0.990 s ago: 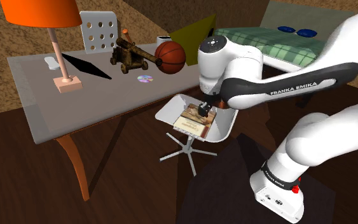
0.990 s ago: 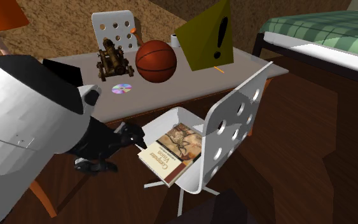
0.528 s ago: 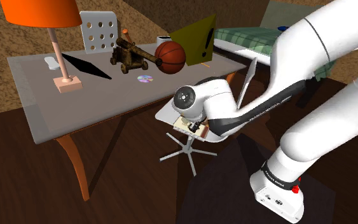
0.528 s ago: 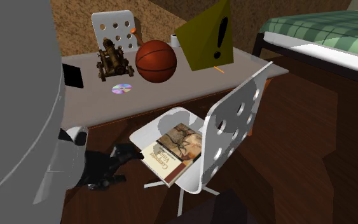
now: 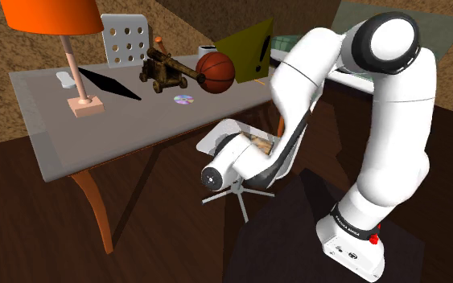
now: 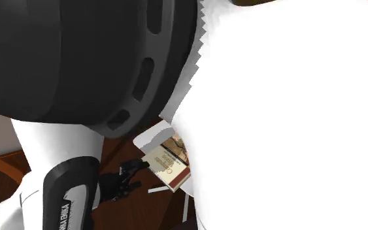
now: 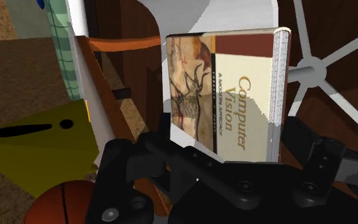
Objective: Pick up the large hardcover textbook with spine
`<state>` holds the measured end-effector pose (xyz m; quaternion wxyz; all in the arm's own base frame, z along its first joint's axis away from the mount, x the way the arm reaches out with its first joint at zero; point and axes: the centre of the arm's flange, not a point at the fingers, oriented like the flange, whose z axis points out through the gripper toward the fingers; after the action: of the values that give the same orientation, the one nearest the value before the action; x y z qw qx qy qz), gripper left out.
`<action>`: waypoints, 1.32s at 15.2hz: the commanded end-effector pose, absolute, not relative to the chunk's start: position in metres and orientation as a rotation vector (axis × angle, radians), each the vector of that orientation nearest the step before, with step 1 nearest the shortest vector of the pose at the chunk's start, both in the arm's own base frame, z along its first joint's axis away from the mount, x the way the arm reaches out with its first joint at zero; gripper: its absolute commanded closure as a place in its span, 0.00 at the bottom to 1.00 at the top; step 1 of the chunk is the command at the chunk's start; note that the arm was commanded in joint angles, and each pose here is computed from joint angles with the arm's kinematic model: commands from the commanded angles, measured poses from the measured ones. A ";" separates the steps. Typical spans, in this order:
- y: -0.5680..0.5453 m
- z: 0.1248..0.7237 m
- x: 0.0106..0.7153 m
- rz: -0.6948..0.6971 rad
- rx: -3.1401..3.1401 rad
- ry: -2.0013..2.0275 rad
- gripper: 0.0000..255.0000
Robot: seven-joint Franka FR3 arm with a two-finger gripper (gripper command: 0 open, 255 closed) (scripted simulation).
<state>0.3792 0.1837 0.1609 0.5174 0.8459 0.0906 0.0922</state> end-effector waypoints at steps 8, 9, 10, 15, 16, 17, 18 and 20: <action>0.139 0.018 0.423 0.287 1.651 0.298 0.00; 0.132 0.003 0.429 0.292 1.610 0.306 0.00; 0.125 -0.009 0.434 0.297 1.573 0.312 0.00; 0.125 -0.036 0.434 0.297 1.573 0.312 0.00; 0.125 -0.041 0.434 0.297 1.573 0.312 0.00; 0.125 -0.046 0.434 0.297 1.573 0.312 0.00; 0.125 -0.049 0.434 0.297 1.573 0.312 0.00; 0.125 -0.049 0.434 0.297 1.573 0.312 1.00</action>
<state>0.4339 0.1253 -0.0482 0.6855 0.7022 0.1395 0.1326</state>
